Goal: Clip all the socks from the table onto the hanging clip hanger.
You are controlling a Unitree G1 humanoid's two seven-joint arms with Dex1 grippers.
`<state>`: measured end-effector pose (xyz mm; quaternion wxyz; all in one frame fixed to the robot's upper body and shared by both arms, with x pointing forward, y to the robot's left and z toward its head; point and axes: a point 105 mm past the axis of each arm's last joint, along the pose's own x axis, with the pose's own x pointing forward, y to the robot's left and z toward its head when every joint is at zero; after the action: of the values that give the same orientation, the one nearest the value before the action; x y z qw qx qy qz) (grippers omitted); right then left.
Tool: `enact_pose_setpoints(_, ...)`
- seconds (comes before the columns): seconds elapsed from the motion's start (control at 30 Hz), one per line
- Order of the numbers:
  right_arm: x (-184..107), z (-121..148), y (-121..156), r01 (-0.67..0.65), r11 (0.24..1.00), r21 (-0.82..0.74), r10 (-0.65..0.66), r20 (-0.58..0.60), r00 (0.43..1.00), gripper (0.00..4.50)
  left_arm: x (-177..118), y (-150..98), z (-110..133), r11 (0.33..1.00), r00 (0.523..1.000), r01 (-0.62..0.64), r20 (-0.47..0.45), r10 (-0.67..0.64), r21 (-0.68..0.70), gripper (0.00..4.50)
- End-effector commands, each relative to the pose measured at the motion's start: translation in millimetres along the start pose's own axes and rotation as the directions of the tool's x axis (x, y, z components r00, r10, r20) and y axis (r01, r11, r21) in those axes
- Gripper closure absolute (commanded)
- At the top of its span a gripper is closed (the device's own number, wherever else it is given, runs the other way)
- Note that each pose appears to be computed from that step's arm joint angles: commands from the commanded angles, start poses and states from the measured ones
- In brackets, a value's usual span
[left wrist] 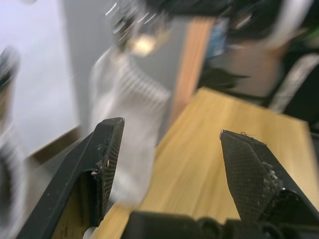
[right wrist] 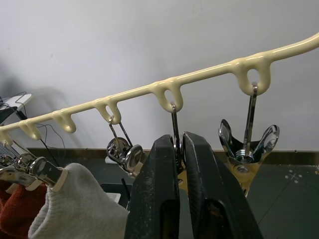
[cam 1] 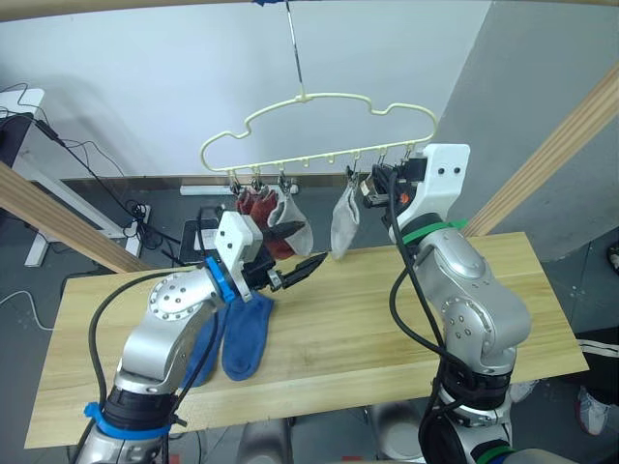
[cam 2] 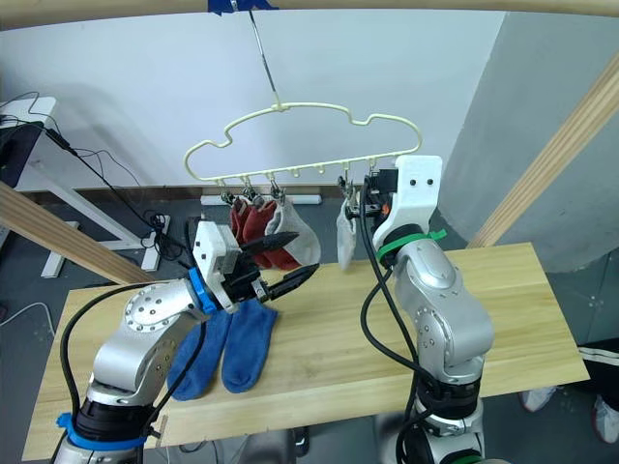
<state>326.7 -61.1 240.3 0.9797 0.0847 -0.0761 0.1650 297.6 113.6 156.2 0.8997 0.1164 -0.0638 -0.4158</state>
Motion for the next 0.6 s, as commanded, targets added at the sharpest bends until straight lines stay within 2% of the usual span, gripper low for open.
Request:
enact_pose_setpoints(0.03, -3.7, 11.3, 4.1, -0.022, 1.000, -0.008, 0.022, 0.054, 0.998, 4.50, -20.1, 12.7, -39.3, 0.970, 0.965, -0.240, -0.113, 0.236, -0.021, 0.24)
enact_pose_setpoints(0.07, -3.7, 11.2, 4.1, -0.023, 1.000, -0.009, 0.023, 0.052, 0.998, 4.50, -24.6, 13.3, -46.0, 0.959, 0.952, -0.281, -0.127, 0.277, -0.019, 0.01)
enact_pose_setpoints(0.13, -3.9, 11.5, 4.1, -0.026, 1.000, -0.011, 0.026, 0.051, 0.998, 4.50, -33.3, 16.8, -60.9, 0.929, 0.916, -0.370, -0.173, 0.363, -0.011, 0.01)
enact_pose_setpoints(0.2, -3.7, 11.2, 4.3, -0.032, 0.999, -0.014, 0.032, 0.047, 0.998, 4.50, -44.8, 20.7, -84.9, 0.869, 0.847, -0.491, -0.266, 0.460, -0.061, 0.01)
enact_pose_setpoints(0.27, -3.2, 11.0, 5.1, -0.039, 0.999, -0.017, 0.040, 0.044, 0.998, 4.50, -52.5, 17.0, -106.2, 0.823, 0.797, -0.557, -0.350, 0.492, -0.113, 0.01)
enact_pose_setpoints(0.37, -2.5, 10.4, 7.0, -0.052, 0.998, -0.021, 0.053, 0.038, 0.998, 4.50, -57.2, 8.1, -127.1, 0.806, 0.767, -0.578, -0.422, 0.483, -0.128, 0.01)
enact_pose_setpoints(0.43, -2.4, 10.2, 7.5, -0.056, 0.998, -0.024, 0.056, 0.036, 0.998, 4.50, -57.2, 4.2, -133.0, 0.820, 0.764, -0.562, -0.445, 0.466, -0.106, 0.01)
enact_pose_setpoints(0.5, -2.4, 9.9, 7.4, -0.057, 0.998, -0.026, 0.057, 0.034, 0.998, 4.50, -61.9, 4.9, -142.3, 0.793, 0.724, -0.601, -0.487, 0.489, -0.097, 0.01)
enact_pose_setpoints(0.6, -2.7, 9.3, 7.5, -0.059, 0.998, -0.027, 0.060, 0.030, 0.998, 4.50, -62.0, -1.2, -150.6, 0.778, 0.698, -0.619, -0.528, 0.484, -0.107, 0.01)
